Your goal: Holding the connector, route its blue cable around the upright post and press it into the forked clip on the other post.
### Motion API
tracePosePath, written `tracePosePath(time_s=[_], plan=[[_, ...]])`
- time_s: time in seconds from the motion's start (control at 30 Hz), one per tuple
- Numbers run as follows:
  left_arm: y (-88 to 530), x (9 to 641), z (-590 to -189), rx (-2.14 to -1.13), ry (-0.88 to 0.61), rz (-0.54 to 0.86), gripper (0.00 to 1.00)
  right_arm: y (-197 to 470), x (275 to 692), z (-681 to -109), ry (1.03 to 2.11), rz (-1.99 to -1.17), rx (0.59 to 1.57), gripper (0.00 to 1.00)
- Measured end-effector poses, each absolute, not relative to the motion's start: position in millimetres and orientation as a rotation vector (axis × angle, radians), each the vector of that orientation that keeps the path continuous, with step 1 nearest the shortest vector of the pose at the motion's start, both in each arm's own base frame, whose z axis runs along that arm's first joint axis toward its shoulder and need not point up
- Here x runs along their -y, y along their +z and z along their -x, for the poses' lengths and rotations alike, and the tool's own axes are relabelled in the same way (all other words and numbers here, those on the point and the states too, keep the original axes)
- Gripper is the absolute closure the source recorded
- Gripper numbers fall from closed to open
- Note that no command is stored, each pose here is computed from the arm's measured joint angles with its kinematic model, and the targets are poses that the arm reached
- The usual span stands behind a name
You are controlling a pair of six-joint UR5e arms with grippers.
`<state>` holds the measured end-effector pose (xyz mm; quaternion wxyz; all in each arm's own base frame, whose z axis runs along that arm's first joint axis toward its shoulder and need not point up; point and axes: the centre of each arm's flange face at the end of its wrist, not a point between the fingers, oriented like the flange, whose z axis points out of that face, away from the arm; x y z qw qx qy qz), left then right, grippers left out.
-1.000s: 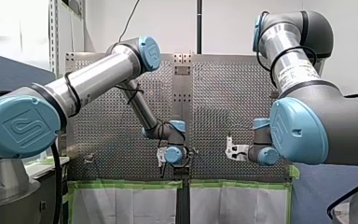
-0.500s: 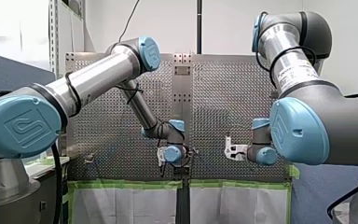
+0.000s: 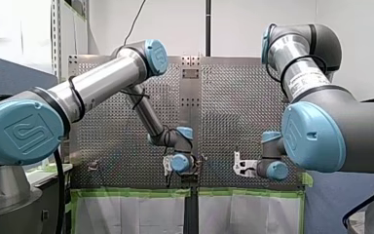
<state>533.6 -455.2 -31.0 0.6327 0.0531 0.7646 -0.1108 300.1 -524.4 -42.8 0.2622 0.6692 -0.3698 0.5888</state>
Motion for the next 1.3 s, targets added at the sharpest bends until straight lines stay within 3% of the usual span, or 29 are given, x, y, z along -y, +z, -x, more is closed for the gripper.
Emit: tracePosePath(time_s=[1.3], plan=[[-13, 460, -570, -1.734, -0.248, -0.113, 1.0, -24, 569, -296, 1.591, -1.771, 0.994, 1.0]])
